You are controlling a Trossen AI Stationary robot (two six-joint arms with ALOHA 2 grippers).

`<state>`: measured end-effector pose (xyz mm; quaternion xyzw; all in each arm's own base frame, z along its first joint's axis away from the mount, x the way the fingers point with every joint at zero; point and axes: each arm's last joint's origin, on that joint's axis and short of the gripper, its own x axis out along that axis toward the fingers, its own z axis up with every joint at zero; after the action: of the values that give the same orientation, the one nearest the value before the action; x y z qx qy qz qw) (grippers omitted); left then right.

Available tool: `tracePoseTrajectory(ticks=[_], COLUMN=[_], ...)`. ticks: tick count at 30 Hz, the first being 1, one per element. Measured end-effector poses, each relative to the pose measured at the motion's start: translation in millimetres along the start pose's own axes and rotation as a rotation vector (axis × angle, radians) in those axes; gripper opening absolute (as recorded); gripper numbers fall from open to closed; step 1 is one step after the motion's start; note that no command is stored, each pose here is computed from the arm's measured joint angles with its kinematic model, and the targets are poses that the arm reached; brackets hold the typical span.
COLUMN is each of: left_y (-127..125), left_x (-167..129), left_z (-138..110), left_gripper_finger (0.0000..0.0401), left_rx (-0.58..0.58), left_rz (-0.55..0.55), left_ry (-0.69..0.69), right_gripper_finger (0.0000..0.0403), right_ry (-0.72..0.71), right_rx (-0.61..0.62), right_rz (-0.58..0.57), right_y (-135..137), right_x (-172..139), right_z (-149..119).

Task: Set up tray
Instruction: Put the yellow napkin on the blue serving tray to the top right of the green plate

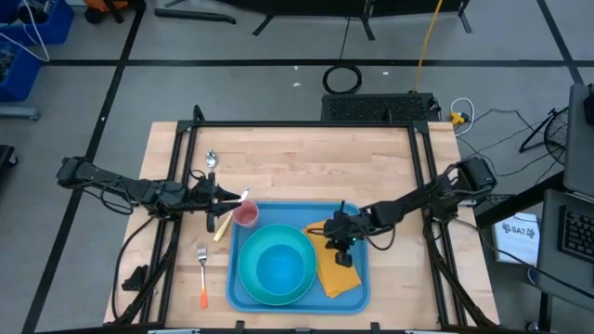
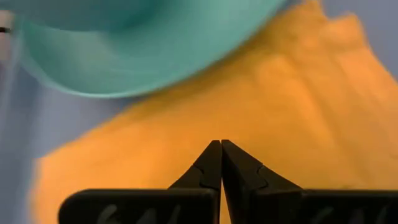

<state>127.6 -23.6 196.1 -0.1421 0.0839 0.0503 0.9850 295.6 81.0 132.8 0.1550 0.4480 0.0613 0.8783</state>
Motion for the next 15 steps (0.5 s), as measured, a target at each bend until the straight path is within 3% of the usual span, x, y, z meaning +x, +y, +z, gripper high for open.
tracePoseTrajectory(ticks=[7, 15], left_y=[0.0, 0.0], left_x=[0.0, 0.0], left_z=[0.0, -0.1], left_gripper_finger=[0.0113, 0.0113], left_rx=[-0.005, -0.003], left_rz=[0.0, 0.0], left_ry=[0.0, 0.001], right_gripper_finger=[0.0, 0.0], right_ry=[0.071, 0.073], right_rx=[0.073, 0.259], right_rz=[-0.057, -0.269], right_y=[-22.1, -21.0], right_x=[13.8, 8.7], right_z=[-4.3, -14.6])
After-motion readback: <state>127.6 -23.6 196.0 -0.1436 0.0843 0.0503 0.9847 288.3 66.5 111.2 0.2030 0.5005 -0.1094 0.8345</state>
